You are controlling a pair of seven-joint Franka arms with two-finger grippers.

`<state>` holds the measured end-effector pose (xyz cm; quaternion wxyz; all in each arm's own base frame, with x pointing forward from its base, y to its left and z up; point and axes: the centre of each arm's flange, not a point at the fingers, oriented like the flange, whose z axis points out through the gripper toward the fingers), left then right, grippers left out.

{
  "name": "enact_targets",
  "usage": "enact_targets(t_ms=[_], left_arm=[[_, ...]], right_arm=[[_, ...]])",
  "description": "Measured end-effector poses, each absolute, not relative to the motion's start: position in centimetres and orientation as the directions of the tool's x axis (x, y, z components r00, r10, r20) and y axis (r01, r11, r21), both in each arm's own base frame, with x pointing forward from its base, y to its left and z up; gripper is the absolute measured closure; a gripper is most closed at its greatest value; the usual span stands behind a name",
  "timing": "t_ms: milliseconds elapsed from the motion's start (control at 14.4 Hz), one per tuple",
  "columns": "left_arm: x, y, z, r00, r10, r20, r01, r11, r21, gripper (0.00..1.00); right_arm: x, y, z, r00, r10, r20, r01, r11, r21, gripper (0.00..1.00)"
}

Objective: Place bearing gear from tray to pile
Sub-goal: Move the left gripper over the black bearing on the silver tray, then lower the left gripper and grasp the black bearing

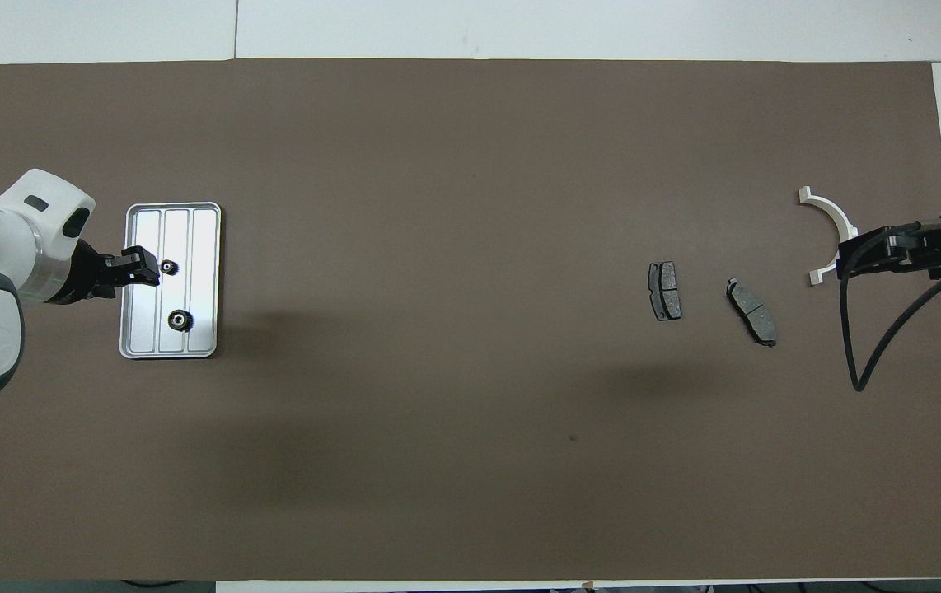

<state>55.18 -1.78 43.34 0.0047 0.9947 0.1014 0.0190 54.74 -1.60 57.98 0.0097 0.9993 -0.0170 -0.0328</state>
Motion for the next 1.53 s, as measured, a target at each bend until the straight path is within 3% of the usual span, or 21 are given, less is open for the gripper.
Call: enact_targets(t_ms=[902,1041,1527], left_arm=[[53.4,-1.7,35.0,0.983,0.18,-0.02,0.18,-0.984,-0.003,0.4],[52.9,-1.7,34.0,0.983,0.18,-0.03,0.18,-0.984,-0.005,0.35],[52.5,-1.6,30.9,0.984,0.178,-0.031,0.178,-0.984,-0.007,0.4]], right_arm=[[55.2,-2.0,58.0,0.999,-0.039,-0.025,-0.039,-0.999,0.02,0.0],[55.2,-2.0,57.9,0.999,-0.039,-0.025,-0.039,-0.999,0.02,0.0],[55.2,-2.1,57.6,0.999,-0.034,-0.03,-0.034,-0.999,0.02,0.0]])
